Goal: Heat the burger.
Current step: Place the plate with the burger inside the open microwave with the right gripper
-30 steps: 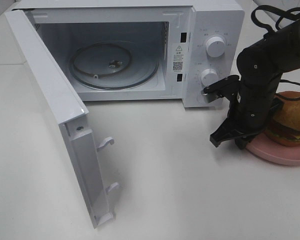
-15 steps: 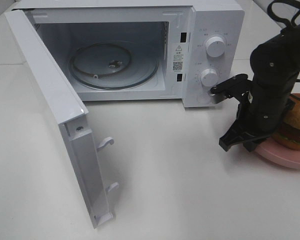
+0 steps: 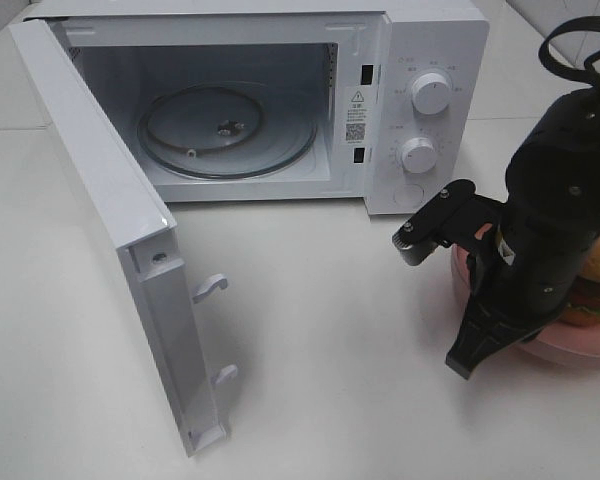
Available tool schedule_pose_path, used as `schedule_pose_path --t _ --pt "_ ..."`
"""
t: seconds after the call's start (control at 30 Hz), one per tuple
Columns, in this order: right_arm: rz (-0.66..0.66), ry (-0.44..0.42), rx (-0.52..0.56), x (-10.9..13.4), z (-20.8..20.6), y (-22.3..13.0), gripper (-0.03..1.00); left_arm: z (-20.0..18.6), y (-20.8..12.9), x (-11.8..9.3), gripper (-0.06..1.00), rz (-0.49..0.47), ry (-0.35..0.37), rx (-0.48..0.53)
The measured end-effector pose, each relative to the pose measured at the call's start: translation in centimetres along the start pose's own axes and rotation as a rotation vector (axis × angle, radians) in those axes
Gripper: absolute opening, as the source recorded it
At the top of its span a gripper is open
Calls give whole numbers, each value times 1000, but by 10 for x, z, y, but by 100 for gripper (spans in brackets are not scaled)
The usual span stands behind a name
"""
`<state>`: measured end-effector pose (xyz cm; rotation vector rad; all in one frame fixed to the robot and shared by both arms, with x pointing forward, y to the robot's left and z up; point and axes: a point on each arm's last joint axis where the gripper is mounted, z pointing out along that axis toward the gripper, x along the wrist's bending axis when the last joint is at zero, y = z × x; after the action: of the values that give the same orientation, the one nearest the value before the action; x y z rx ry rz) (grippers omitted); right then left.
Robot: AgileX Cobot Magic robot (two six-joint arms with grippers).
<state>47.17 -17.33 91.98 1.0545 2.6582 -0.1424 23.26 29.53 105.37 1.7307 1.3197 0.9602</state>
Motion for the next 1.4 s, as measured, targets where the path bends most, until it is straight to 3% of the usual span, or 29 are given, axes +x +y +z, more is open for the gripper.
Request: schedule_pose_path --t 0.53,0.6,0.63,0.7,0.73,0.83,1.17,1.23,1.3,1.4 --pt "-295 -50 -73 60 -36 -3 1 0 0 0 0 0 0 0" --pt "-368 -51 -89 70 -40 -2 1 0 0 0 0 0 0 0" --pt "-471 -64 -112 79 -42 -1 1 0 0 0 0 0 0 0" --pt "-471 -64 -112 79 -42 -1 1 0 0 0 0 0 0 0" --pt "-567 -74 -145 82 -43 2 1 0 0 0 0 0 0 0" --pt "-600 -77 -157 82 -44 3 1 0 0 0 0 0 0 0" --pt "-965 -112 -241 85 -45 10 1 0 0 0 0 0 0 0" --pt "-965 -112 -241 85 -45 10 1 0 0 0 0 0 0 0" --pt "-1095 -132 -250 86 -45 12 1 0 0 0 0 0 0 0" --pt "-1127 -137 -249 86 -46 12 1 0 0 0 0 0 0 0"
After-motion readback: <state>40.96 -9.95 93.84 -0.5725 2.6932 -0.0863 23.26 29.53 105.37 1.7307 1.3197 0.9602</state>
